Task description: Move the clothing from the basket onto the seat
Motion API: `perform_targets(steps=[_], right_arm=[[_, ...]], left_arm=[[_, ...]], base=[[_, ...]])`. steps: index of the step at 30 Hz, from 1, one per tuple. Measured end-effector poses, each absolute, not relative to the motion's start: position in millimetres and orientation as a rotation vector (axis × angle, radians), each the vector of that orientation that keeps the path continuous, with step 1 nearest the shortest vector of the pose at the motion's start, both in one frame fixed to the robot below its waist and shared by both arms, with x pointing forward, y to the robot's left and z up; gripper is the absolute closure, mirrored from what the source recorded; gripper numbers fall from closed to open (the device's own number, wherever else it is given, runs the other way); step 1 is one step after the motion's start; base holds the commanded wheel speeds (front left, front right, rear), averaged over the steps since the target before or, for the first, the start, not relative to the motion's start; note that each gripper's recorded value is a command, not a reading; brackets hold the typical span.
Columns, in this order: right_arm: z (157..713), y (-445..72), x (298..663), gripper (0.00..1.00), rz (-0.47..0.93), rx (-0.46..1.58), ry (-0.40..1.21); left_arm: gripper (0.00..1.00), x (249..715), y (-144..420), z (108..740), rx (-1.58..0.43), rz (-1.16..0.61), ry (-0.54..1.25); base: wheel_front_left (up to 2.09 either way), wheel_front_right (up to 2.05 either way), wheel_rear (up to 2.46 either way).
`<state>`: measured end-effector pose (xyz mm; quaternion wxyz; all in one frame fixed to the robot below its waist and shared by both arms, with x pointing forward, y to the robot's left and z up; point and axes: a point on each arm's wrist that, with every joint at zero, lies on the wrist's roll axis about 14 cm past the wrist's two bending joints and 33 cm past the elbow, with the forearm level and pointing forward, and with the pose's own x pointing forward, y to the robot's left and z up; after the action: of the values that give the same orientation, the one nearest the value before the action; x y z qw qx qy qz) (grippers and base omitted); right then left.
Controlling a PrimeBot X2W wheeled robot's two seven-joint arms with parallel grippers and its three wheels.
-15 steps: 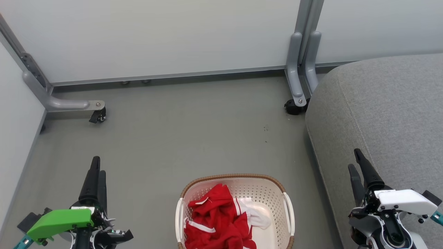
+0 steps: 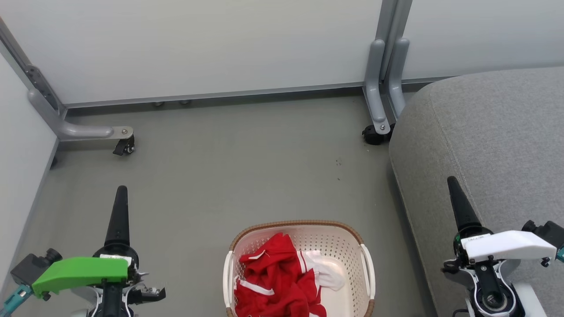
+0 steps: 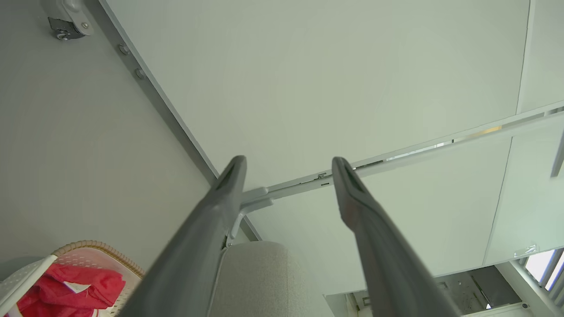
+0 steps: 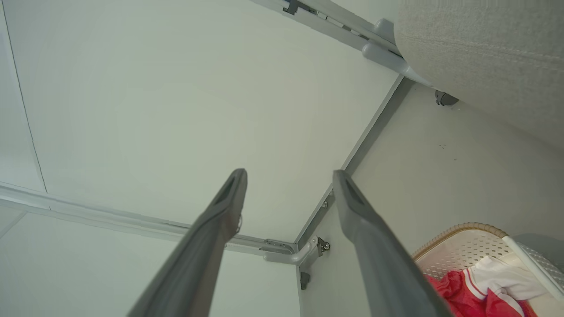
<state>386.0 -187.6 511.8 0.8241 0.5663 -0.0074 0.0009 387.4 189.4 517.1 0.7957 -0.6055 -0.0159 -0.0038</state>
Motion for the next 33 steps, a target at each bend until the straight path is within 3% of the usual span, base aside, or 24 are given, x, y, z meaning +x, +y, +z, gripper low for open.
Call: perform_targets(steps=[33], right_arm=[[519,-163,380,0.0,0.088,0.599,-0.041]], left_arm=[[0.0,378,171,524,-0.707,-0.084,-0.056]], base=[[0.0,0.0,0.0]])
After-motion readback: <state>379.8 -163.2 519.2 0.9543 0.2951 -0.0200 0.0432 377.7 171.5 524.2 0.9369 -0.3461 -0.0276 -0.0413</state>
